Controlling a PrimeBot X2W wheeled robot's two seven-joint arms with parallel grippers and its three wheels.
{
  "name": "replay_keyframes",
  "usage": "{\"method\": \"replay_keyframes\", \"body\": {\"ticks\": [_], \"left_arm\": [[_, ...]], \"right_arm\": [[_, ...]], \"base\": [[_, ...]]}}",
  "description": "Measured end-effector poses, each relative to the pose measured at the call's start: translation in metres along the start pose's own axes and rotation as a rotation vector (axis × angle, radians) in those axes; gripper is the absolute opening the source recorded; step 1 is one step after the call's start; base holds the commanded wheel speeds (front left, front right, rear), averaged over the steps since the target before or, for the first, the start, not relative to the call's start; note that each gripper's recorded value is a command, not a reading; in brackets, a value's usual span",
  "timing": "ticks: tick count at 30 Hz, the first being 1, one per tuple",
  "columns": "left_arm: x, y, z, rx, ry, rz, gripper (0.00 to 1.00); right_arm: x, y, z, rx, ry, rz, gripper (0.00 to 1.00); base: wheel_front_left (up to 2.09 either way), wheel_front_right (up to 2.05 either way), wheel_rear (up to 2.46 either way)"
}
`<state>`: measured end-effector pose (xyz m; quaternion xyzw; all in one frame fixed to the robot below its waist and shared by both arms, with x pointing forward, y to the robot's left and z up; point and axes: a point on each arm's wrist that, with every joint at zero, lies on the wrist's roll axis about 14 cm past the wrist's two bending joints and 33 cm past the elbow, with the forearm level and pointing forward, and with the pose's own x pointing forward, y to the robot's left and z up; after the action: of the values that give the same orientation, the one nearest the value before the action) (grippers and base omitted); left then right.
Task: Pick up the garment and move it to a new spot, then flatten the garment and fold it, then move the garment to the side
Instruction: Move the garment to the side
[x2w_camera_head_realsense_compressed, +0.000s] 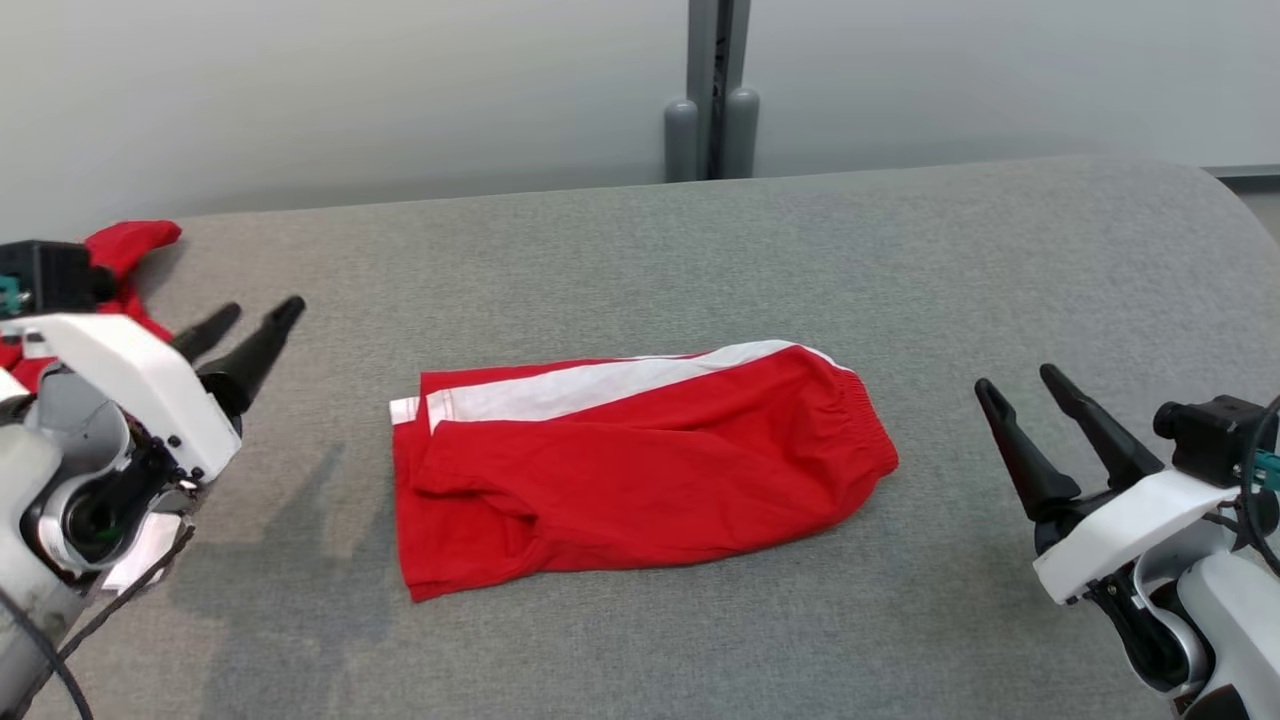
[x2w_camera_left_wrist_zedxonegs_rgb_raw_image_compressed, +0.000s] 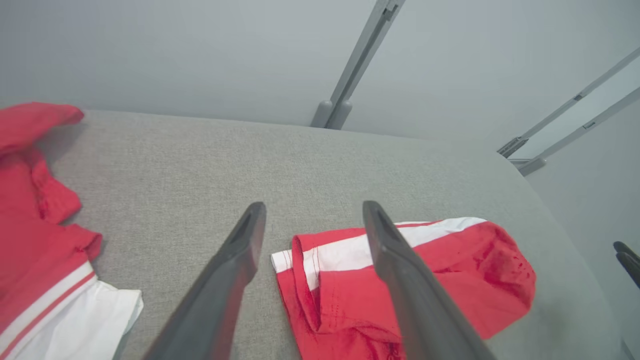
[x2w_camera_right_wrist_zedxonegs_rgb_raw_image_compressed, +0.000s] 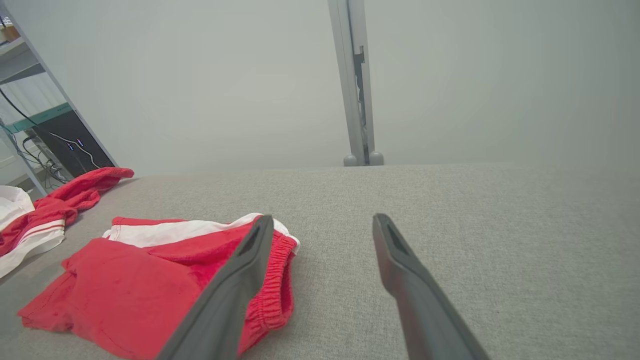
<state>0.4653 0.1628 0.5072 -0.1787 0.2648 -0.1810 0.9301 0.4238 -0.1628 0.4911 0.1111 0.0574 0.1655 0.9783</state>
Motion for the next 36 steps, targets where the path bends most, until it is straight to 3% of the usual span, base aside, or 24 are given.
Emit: {"method": "replay_keyframes", "body": {"ticks": [3, 6, 10, 15, 28, 36], "left_arm": [[-0.011, 0.01, 0.016, 0.056, -0.168, 0.047, 1.0], [-0.026, 0.009, 0.01, 0.039, -0.306, 0.059, 1.0], [-0.041, 0.011, -0.005, 0.051, -0.354, 0.091, 1.0], [-0.053, 0.001, 0.014, 0.035, -0.499, 0.113, 1.0], [-0.082, -0.012, -0.005, 0.126, -0.648, 0.197, 1.0], [-0.098, -0.011, -0.025, 0.076, -0.693, 0.232, 1.0]], "right_arm": [[0.003, 0.001, 0.003, -0.005, -0.024, -0.006, 1.0], [0.005, 0.005, 0.0, 0.027, -0.046, -0.02, 1.0], [0.006, 0.005, 0.001, 0.041, -0.073, -0.038, 1.0], [0.012, 0.014, -0.004, 0.062, -0.074, -0.031, 1.0], [0.033, 0.025, -0.035, 0.063, 0.107, 0.012, 1.0], [0.042, 0.029, -0.054, 0.108, 0.201, 0.002, 1.0]], "base": [[0.0, 0.0, 0.0], [0.0, 0.0, 0.0], [0.0, 0.0, 0.0], [0.0, 0.0, 0.0], [0.0, 0.0, 0.0], [0.0, 0.0, 0.0]]}}
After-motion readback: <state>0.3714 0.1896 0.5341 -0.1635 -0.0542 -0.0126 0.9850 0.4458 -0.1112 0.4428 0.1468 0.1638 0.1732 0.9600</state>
